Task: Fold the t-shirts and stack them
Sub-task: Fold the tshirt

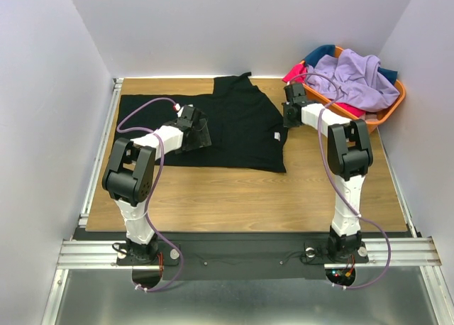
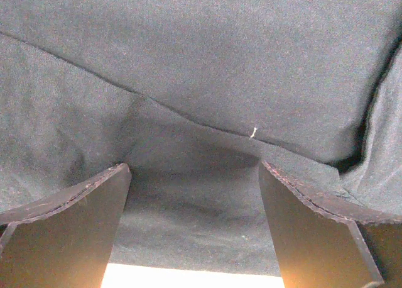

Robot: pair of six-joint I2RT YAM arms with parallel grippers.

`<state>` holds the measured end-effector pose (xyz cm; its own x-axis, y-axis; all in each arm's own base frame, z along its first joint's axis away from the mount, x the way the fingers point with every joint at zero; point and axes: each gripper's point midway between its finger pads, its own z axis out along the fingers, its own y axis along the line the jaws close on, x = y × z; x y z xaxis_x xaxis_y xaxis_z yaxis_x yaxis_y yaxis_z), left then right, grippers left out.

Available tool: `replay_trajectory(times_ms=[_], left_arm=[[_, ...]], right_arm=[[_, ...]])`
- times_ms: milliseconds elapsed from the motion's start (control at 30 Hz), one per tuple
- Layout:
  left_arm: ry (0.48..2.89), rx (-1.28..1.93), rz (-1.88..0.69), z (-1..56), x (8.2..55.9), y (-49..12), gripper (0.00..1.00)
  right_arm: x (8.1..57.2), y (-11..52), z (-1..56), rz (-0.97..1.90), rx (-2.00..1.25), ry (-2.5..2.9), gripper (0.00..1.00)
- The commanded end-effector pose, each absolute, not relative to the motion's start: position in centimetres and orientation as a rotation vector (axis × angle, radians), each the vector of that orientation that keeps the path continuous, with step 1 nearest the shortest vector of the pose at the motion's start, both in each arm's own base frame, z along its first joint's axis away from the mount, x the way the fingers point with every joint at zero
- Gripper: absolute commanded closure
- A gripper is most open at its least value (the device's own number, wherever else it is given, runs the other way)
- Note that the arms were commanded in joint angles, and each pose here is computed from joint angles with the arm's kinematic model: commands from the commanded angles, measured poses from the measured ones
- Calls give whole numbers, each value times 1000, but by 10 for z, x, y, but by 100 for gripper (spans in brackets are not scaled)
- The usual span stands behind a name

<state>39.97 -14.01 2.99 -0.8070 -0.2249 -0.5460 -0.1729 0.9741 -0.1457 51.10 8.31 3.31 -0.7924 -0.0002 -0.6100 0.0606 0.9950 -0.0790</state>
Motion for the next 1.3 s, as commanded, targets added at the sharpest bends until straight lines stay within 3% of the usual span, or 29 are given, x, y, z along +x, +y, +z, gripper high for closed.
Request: replay_trajectory(times_ms=[0, 100, 133, 267, 367, 600, 800, 1033, 1267], left_arm=[[2715, -277, 89, -6, 351, -99, 3], [2693, -277, 103, 1, 357, -97, 3], [2687, -277, 94, 4, 360, -98, 3], [2639, -299, 30, 25, 377, -108, 3], [2592, -320, -12, 44, 391, -115, 3], [2515, -305, -84, 83, 410, -137, 3], [2506, -188, -164, 95, 419, -189, 3], [2554, 38, -265, 79, 406, -261, 3], [2688, 87, -231, 26, 380, -261, 3]], right_arm=[[515, 62, 24, -261, 50, 2488, 99], [523, 72, 37, -190, 47, 2466, 91], [525, 76, 43, -159, 41, 2455, 78], [523, 98, 75, 13, 12, 2418, 47], [510, 109, 99, 113, 14, 2392, 39], [453, 114, 76, 217, -11, 2497, 39], [435, 133, 65, 269, -53, 2537, 39], [429, 154, 46, 241, -84, 2577, 39], [418, 158, 28, 163, -131, 2616, 40]])
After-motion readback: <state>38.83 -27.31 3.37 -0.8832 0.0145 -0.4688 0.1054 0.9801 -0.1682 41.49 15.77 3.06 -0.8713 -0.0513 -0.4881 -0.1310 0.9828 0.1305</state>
